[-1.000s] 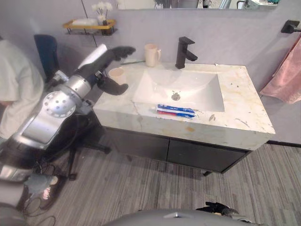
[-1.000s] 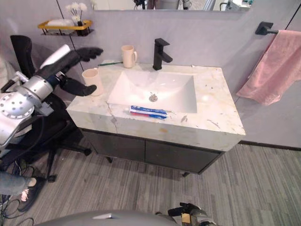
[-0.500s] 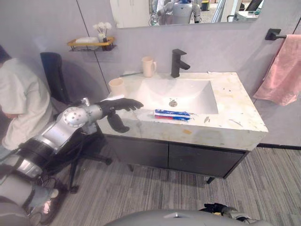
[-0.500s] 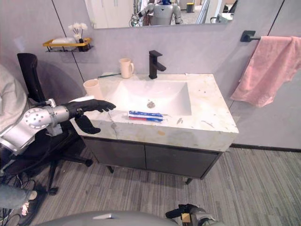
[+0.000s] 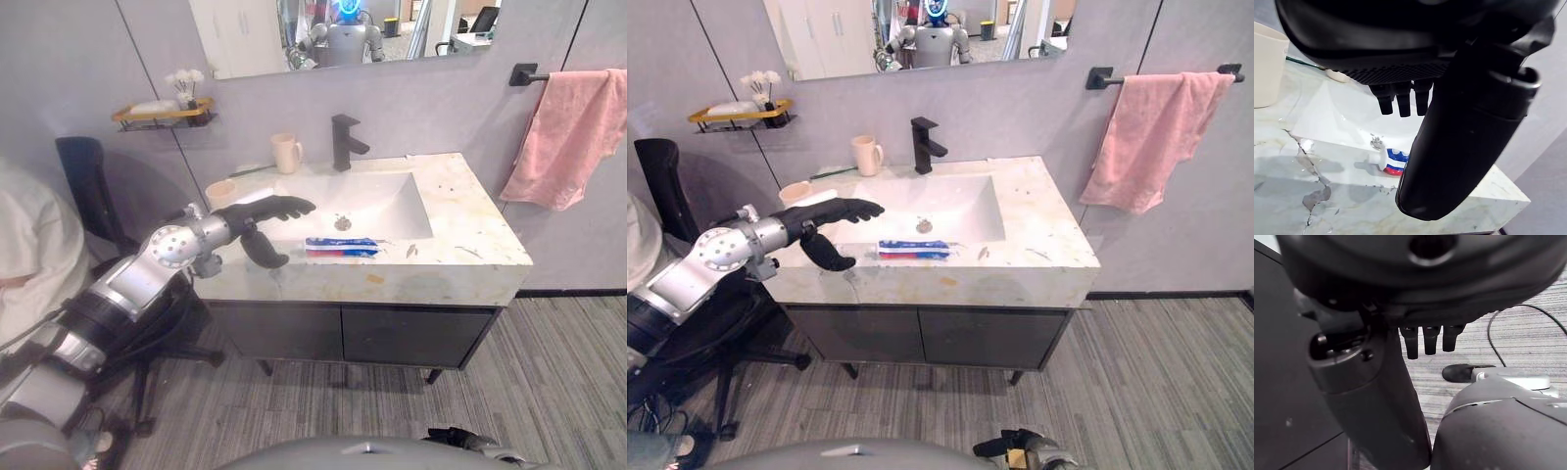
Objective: Organize the bathroom.
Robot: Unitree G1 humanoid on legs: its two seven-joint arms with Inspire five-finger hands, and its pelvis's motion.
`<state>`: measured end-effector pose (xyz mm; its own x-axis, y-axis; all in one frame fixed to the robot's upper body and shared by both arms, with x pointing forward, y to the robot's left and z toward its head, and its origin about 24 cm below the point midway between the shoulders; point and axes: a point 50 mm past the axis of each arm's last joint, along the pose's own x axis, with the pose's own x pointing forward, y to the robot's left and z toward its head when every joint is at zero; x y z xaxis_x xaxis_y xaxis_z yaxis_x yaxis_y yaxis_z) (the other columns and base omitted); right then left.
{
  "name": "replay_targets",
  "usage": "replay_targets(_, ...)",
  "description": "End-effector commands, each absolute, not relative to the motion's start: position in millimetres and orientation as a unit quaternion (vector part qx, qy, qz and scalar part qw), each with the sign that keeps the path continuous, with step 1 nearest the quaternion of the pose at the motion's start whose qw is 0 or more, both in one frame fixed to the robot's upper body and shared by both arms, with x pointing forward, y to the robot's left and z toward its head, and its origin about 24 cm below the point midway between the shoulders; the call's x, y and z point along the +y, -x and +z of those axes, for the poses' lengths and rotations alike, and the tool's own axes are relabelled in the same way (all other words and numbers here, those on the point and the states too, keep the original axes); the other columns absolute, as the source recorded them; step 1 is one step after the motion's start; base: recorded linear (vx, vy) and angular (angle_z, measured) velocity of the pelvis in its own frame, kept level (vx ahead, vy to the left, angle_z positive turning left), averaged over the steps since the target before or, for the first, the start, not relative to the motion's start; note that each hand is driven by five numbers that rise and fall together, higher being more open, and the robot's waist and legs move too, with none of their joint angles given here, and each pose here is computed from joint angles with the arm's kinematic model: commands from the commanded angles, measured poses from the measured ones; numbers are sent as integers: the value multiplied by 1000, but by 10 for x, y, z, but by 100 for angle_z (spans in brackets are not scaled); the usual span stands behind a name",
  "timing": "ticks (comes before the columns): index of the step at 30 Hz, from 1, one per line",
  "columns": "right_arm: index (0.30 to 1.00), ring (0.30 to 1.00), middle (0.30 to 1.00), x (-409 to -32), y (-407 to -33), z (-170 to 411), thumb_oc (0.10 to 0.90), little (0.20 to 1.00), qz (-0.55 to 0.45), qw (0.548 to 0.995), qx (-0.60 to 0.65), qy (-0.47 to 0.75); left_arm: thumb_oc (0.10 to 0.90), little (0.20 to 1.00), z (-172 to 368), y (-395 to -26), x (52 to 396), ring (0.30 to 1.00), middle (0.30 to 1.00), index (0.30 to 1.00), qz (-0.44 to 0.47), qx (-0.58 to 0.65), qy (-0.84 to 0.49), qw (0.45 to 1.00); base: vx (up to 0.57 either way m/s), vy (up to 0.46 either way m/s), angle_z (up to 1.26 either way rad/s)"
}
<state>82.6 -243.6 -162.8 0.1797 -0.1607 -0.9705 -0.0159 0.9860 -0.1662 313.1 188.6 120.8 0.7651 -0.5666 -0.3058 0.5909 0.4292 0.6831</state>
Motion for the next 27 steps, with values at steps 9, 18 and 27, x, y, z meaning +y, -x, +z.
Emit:
replay_targets(9, 900, 900, 900, -2588, -822, -1590, 800, 900, -72, 758, 643, 80, 800, 900, 1770, -3411, 1762, 900, 900, 900, -289, -77, -438, 848, 16, -12, -2)
replay_targets(18, 900, 900, 900, -2608, -825, -1584, 800, 900, -89, 763, 636, 73, 800, 900, 1741, -3417, 1619, 900, 900, 900, -298, -87, -457, 834, 15, -9, -2)
replay_targets(27, 900, 900, 900, -2658, -780, -1577, 800, 900, -103, 759, 639, 68, 800, 900, 1741, -3480, 1512, 900, 900, 900, -271, -92, -479, 830, 27, -4, -5)
